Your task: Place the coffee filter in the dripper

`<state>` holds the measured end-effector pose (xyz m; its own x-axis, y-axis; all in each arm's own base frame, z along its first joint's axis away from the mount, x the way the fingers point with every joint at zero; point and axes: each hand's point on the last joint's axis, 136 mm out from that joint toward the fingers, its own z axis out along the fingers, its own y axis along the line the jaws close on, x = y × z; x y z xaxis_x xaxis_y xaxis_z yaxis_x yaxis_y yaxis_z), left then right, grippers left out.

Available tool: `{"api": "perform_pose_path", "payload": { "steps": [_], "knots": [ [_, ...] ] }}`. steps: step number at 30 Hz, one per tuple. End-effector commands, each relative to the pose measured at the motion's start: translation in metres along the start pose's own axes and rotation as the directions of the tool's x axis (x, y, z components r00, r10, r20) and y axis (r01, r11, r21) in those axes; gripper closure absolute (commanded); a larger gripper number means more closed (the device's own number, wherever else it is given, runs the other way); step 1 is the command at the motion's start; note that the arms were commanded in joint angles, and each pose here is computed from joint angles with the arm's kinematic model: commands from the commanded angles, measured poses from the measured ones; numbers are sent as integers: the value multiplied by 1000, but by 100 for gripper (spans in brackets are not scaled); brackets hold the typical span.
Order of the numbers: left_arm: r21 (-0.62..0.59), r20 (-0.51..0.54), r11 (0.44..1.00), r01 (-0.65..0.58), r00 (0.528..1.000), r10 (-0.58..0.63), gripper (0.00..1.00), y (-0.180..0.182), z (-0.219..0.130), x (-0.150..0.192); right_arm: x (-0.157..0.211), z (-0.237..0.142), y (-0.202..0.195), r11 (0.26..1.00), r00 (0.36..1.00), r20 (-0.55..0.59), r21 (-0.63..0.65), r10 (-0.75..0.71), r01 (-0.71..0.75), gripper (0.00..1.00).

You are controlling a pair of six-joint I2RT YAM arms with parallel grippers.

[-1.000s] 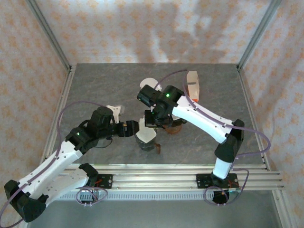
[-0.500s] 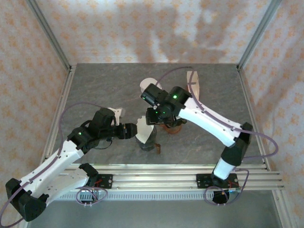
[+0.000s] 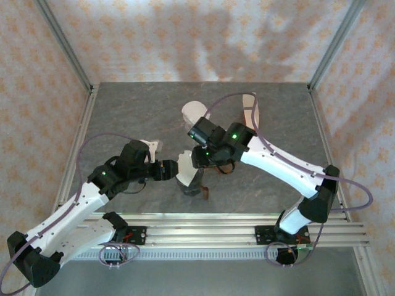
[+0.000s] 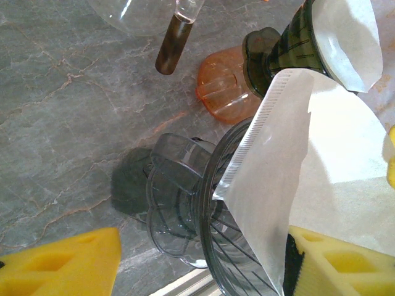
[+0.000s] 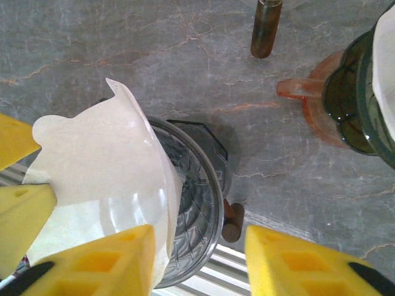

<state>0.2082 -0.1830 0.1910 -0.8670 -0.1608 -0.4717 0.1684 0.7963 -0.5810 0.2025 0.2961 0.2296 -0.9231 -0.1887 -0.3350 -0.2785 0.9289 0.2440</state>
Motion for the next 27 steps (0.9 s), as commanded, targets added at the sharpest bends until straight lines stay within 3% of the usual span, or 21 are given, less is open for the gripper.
{"api": "perform_pose_path", "payload": {
  "steps": [1, 8, 13, 20, 27],
  "knots": [
    [-21, 2, 1000, 16, 1000, -16, 32, 7, 1, 1, -3, 2, 5, 1000, 1000, 17, -8, -13, 13, 65],
    [-26, -3, 999, 21, 1000, -21, 31, 8, 2, 3, -4, 6, 2, 998, 999, 13, 34, -47, 47, 99],
    [-43, -6, 999, 27, 1000, -27, 31, 14, 6, 5, -5, 10, -4, 988, 994, 16, 116, -105, 102, 100],
    [-6, 1, 999, 52, 999, -52, 22, 10, 7, 7, -3, 19, -6, 961, 982, 7, 208, -187, 182, 100],
    [-4, 24, 998, 59, 998, -59, 25, 11, 1, 6, -2, 22, -6, 944, 974, 1, 248, -227, 220, 100]
  ]
}}
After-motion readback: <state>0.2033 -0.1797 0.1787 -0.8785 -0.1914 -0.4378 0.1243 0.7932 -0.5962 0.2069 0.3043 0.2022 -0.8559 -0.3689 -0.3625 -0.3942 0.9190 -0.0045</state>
